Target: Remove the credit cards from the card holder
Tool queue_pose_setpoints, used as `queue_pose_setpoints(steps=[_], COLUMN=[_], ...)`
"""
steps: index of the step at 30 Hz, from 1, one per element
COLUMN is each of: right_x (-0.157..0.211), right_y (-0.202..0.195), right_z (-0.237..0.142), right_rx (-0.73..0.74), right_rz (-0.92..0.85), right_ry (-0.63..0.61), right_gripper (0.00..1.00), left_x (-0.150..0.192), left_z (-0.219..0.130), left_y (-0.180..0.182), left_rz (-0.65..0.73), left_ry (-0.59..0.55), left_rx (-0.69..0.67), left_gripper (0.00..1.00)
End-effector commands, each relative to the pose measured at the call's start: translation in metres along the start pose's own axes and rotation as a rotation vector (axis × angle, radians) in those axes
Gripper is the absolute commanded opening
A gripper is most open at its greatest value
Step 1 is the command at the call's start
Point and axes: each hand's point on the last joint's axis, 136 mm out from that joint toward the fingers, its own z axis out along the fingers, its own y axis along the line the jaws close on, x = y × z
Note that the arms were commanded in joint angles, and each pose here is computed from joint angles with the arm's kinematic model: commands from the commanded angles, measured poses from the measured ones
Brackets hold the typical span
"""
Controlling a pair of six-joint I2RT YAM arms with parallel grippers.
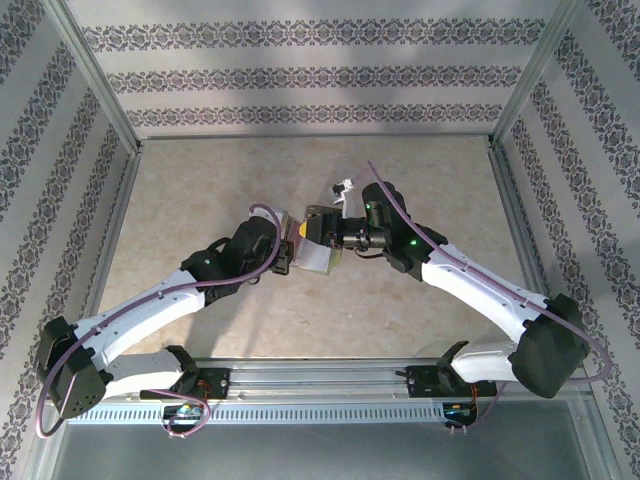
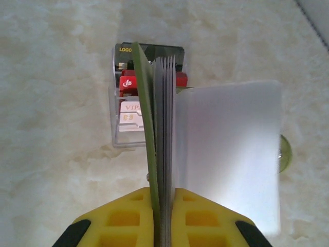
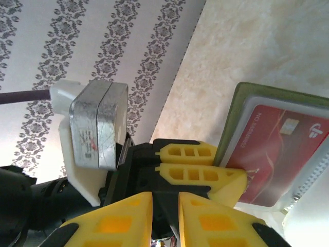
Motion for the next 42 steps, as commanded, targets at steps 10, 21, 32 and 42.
queue_pose_setpoints(steps=[10,21,32,42], right_x=[-0.002,0.003,-0.003,-0.008], right_y=[-0.029,-0.031,-0.031,-0.005], right_z=[0.003,-0.019,-0.025,-0.039], right_rx=[-0.102,-0.198,-0.222,-0.192], right_rz=[0.104,0.046,0.042,0.002], right_ry=[-0.035,-0.014,-0.020,-0.051], right_gripper=[0.25,0.33,0.34,0.33], left_x=[-0.035,-0.051,-0.049,-0.038], left_z=[-0.031,-0.051,-0.052,-0.043], left_y=[-0.030,-0.041,-0.050,-0.034], left_rz=[-0.174,-0.336,-0.384,-0.339], left_ry=[-0.204,-0.271,-0.255,-0.223], left_rx=[0.300,0.558,0.642,0.519], left_gripper=[0.00,0.00,0.00,0.00])
